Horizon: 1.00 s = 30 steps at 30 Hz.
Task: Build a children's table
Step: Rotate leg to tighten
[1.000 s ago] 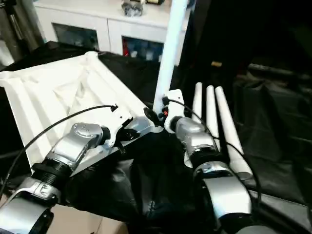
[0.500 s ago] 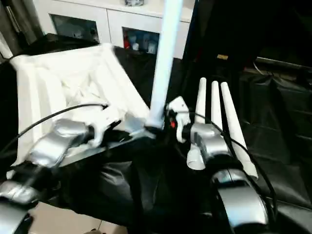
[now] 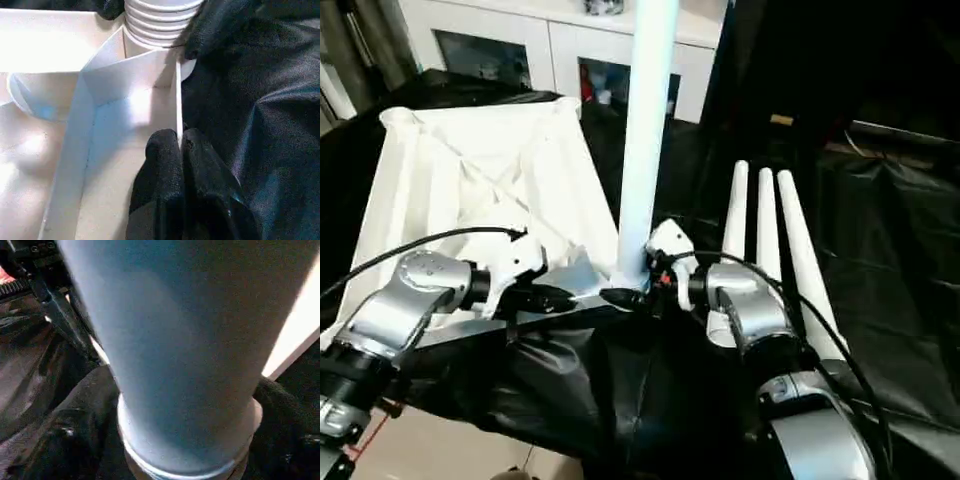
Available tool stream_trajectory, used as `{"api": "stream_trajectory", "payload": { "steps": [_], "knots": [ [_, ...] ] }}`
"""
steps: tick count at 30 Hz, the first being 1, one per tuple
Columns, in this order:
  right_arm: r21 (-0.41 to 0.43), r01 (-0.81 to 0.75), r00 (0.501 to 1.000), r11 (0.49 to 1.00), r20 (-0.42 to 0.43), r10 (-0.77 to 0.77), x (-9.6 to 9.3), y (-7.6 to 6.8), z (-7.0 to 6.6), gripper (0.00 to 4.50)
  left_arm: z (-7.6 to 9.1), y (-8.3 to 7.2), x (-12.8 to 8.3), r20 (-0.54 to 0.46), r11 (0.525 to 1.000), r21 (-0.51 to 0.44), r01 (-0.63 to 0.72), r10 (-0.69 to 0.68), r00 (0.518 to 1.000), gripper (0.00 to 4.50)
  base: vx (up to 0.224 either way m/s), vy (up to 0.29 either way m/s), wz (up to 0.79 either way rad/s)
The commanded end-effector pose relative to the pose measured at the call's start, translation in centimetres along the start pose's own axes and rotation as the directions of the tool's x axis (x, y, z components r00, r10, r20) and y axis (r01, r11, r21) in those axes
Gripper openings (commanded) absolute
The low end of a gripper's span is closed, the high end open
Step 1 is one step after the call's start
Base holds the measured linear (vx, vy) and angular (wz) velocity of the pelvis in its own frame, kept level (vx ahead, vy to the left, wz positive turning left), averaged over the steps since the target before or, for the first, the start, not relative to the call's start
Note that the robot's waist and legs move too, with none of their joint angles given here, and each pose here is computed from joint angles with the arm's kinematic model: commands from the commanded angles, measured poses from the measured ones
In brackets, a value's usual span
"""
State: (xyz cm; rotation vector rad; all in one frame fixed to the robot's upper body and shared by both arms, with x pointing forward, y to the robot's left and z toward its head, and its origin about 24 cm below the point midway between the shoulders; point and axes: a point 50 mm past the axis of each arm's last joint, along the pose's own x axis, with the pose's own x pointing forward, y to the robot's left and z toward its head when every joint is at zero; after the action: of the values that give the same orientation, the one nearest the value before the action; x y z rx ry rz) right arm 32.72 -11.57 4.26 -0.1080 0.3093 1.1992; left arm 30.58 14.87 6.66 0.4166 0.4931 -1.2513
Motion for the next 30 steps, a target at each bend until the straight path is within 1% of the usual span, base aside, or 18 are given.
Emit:
{"api": "stream_trajectory", "payload": {
  "steps": [1, 5, 7, 11, 14, 15, 16, 19, 20, 21, 22, 23, 24, 26, 27, 28, 29, 30],
  "knots": [
    [0.012, -0.025, 0.999, 1.0, -0.023, 0.025, 0.5, 0.6, -0.5, 3.33, 1.1, -1.0, 0.8, 0.038, 0.995, 0.055, 0.08, -0.082, 0.996, 0.0, 0.0, 0.0, 0.0],
    [0.022, -0.018, 1.0, 1.0, -0.026, 0.018, 0.5, 0.8, -0.8, 3.2, 1.0, -1.1, 0.8, 0.036, 0.995, 0.053, 0.082, -0.084, 0.996, 0.0, 0.0, 0.0, 0.0],
    [0.029, -0.016, 1.0, 0.999, -0.025, 0.016, 0.6, 0.9, -0.9, 2.89, 0.9, -1.1, 0.8, 0.035, 0.995, 0.052, 0.081, -0.083, 0.996, 0.0, 0.0, 0.0, 0.0],
    [0.055, 0.005, 1.0, 0.998, -0.021, -0.004, 0.9, 1.0, -1.3, 2.83, 0.8, -1.1, 0.9, 0.034, 0.996, 0.044, 0.072, -0.073, 0.997, 0.0, 0.0, 0.0, 0.0],
    [0.083, 0.057, 0.998, 0.995, -0.024, -0.055, 1.3, 1.0, -1.7, 2.81, 0.8, -0.9, 1.2, 0.037, 0.999, 0.021, 0.042, -0.043, 0.998, 0.0, 0.0, 0.0, 0.0],
    [0.102, 0.119, 0.993, 0.988, -0.032, -0.116, 1.6, 0.8, -2.0, 2.79, 0.9, -0.6, 1.5, 0.04, 1.0, 0.005, 0.009, -0.009, 0.999, 0.0, 0.0, 0.0, 0.0],
    [0.106, 0.132, 0.991, 0.986, -0.034, -0.129, 1.7, 0.8, -2.1, 2.79, 0.9, -0.6, 1.6, 0.04, 1.0, 0.0, -0.002, 0.002, 0.999, 0.0, 0.0, 0.0, 0.0],
    [0.177, 0.274, 0.962, 0.945, -0.065, -0.266, 2.9, 0.7, -3.0, 2.79, 1.5, 0.4, 2.7, 0.053, 0.992, -0.046, -0.114, 0.117, 0.992, 0.0, 0.0, 0.0, 0.0],
    [0.179, 0.278, 0.96, 0.944, -0.066, -0.271, 2.9, 0.7, -3.0, 2.79, 1.5, 0.4, 2.8, 0.054, 0.992, -0.048, -0.117, 0.119, 0.991, 0.0, 0.0, 0.0, 0.0],
    [0.222, 0.36, 0.933, 0.906, -0.091, -0.349, 3.6, 0.6, -3.3, 2.79, 1.9, 0.7, 3.5, 0.059, 0.984, -0.074, -0.16, 0.164, 0.985, 0.0, 0.0, 0.0, 0.0],
    [0.277, 0.468, 0.884, 0.839, -0.139, -0.447, 4.4, 0.5, -3.7, 2.79, 2.6, 0.9, 4.6, 0.062, 0.973, -0.103, -0.207, 0.214, 0.975, 0.0, 0.0, 0.0, 0.0],
    [0.296, 0.522, 0.853, 0.8, -0.172, -0.493, 4.8, 0.5, -3.9, 2.79, 2.9, 0.9, 5.2, 0.064, 0.968, -0.114, -0.222, 0.23, 0.971, 0.0, 0.0, 0.0, 0.0],
    [0.302, 0.555, 0.832, 0.775, -0.197, -0.519, 5.1, 0.5, -4.0, 2.79, 3.3, 0.8, 5.7, 0.066, 0.964, -0.125, -0.234, 0.244, 0.968, 0.0, 0.0, 0.0, 0.0],
    [0.275, 0.565, 0.825, 0.778, -0.201, -0.528, 5.8, 0.8, -3.7, 2.79, 3.9, 0.5, 6.7, 0.07, 0.962, -0.131, -0.24, 0.25, 0.966, 0.0, 0.0, 0.0, 0.0],
    [0.281, 0.553, 0.833, 0.784, -0.186, -0.521, 6.2, 0.9, -3.3, 3.14, 4.2, 0.3, 7.2, 0.075, 0.964, -0.128, -0.233, 0.243, 0.967, 0.0, 0.0, 0.0, 0.0],
    [0.297, 0.545, 0.838, 0.784, -0.176, -0.516, 6.3, 0.9, -3.2, 3.14, 4.3, 0.2, 7.3, 0.08, 0.965, -0.125, -0.229, 0.24, 0.968, 0.0, 0.0, 0.0, 0.0],
    [0.31, 0.532, 0.846, 0.788, -0.159, -0.509, 6.5, 0.9, -2.9, 3.35, 4.4, 0.1, 7.5, 0.089, 0.968, -0.117, -0.22, 0.231, 0.969, 0.0, 0.0, 0.0, 0.0],
    [0.297, 0.525, 0.851, 0.798, -0.151, -0.503, 6.5, 0.8, -2.6, 3.51, 4.5, 0.0, 7.5, 0.094, 0.972, -0.109, -0.21, 0.221, 0.971, 0.0, 0.0, 0.0, 0.0]
  ]
}}
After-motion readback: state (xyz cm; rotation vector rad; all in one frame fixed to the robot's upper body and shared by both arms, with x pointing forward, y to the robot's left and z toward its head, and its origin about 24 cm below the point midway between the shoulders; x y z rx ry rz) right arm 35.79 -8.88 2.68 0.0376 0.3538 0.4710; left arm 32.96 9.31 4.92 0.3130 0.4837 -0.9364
